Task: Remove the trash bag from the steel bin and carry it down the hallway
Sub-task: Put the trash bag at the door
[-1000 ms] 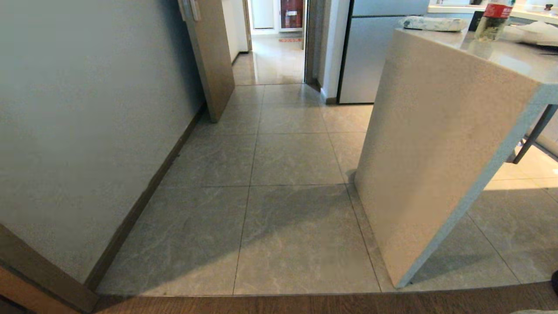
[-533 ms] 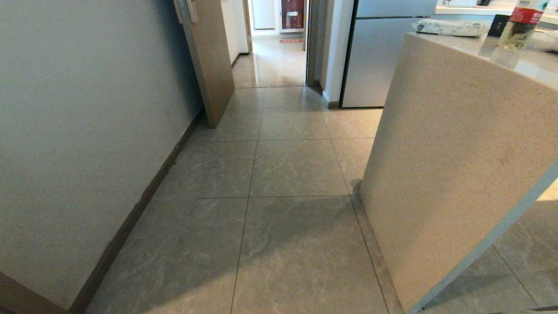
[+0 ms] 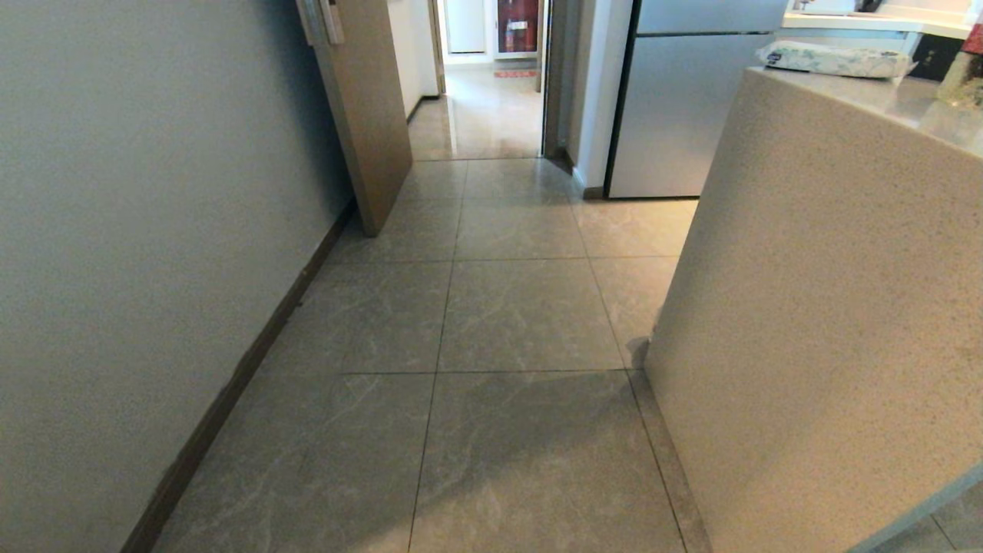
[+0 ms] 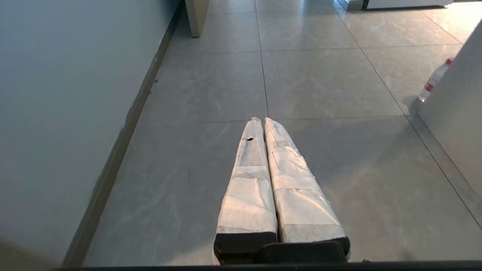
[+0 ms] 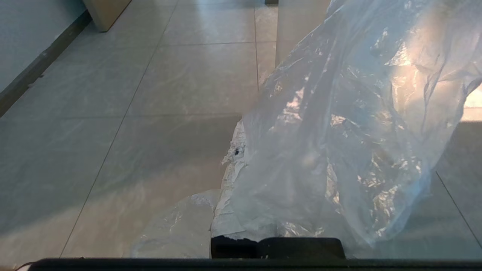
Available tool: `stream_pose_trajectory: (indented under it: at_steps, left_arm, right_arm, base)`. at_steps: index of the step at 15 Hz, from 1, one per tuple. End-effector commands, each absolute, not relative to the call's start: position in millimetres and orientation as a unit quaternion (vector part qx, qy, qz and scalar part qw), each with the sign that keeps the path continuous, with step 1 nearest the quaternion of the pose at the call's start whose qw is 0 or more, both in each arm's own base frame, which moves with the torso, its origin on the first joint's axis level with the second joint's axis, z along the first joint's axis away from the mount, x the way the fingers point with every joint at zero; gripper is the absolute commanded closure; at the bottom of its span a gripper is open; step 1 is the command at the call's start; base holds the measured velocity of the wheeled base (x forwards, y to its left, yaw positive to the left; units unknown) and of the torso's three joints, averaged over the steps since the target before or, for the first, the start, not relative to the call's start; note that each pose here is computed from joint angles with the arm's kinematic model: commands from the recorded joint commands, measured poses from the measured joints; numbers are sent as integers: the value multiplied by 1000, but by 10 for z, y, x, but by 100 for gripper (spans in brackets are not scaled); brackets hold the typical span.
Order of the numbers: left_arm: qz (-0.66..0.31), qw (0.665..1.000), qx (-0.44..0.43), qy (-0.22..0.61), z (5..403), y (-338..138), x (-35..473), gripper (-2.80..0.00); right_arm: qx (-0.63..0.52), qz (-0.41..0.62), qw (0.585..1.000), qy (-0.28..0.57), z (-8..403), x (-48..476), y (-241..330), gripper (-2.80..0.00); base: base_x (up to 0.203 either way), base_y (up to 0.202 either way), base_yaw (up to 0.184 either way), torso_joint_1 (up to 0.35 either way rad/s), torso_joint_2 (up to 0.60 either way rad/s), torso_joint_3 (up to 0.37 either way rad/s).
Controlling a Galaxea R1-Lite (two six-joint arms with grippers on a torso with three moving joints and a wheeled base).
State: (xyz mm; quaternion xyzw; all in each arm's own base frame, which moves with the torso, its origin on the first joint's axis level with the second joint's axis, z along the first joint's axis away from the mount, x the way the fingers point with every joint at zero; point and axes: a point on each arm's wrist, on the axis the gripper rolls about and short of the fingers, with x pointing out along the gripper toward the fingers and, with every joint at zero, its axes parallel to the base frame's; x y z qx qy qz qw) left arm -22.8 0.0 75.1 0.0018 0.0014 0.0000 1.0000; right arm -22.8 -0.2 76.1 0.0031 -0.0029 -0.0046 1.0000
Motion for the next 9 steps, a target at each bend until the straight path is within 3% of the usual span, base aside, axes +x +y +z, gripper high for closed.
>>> stream_pose_trajectory:
  at_steps: [1, 9]
  left_arm:
    - [0, 1000, 2, 2, 752, 0, -228, 0]
    - [0, 1000, 2, 2, 752, 0, -228, 0]
  right_arm:
    - [3, -5, 1000, -2, 757, -226, -1, 0]
    - [3, -5, 1000, -2, 757, -226, -1, 0]
  base:
    - [192, 0, 0, 1, 2, 2]
    - [189, 0, 1, 2, 3, 1]
